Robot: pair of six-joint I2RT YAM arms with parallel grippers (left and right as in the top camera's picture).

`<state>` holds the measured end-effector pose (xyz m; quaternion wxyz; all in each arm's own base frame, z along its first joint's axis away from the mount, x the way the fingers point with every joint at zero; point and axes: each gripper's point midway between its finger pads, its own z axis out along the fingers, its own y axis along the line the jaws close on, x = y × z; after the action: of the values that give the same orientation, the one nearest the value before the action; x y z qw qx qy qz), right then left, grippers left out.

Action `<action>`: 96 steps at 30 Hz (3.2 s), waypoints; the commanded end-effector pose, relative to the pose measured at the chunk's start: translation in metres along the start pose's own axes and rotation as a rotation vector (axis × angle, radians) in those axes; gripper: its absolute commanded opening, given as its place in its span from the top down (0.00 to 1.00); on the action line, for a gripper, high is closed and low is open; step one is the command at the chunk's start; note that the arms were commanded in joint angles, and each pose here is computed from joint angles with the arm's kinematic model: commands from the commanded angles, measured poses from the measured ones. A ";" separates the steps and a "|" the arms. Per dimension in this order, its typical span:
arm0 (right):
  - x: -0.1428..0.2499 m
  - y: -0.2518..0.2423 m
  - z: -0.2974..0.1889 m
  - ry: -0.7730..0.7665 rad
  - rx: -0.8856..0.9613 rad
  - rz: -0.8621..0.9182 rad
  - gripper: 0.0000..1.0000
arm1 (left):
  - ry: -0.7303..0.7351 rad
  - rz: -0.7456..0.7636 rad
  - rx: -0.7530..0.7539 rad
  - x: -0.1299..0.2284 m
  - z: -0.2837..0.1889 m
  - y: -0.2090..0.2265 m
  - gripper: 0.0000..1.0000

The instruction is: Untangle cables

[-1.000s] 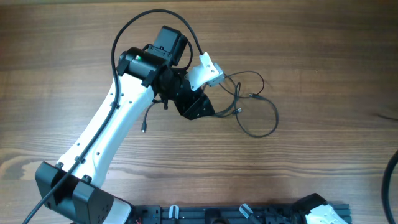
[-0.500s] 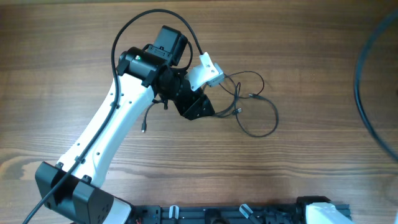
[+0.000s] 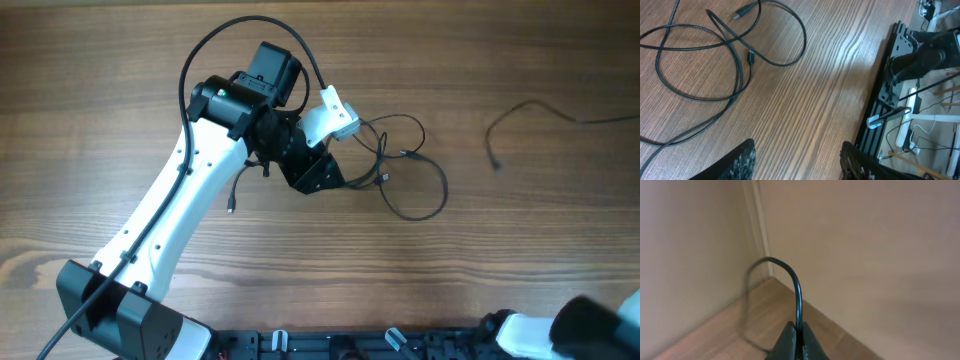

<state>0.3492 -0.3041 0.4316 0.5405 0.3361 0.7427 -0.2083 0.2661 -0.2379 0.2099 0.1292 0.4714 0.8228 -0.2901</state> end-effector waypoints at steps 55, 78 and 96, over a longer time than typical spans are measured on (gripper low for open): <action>0.301 0.024 0.096 0.955 -0.037 -0.555 0.01 | -0.016 0.030 0.006 -0.004 0.000 -0.002 0.42; 0.402 -0.016 0.094 1.163 -0.068 -0.441 0.18 | -0.042 0.050 -0.009 -0.011 0.000 0.002 0.42; 0.301 -0.005 0.135 0.838 -0.024 -0.243 0.96 | -0.041 0.022 -0.007 -0.010 0.000 0.002 0.41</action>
<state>0.3456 -0.2937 0.0378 0.0727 0.2772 0.9536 -0.0929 0.2747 -0.2421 0.2127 0.1510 0.4758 0.8170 -0.2887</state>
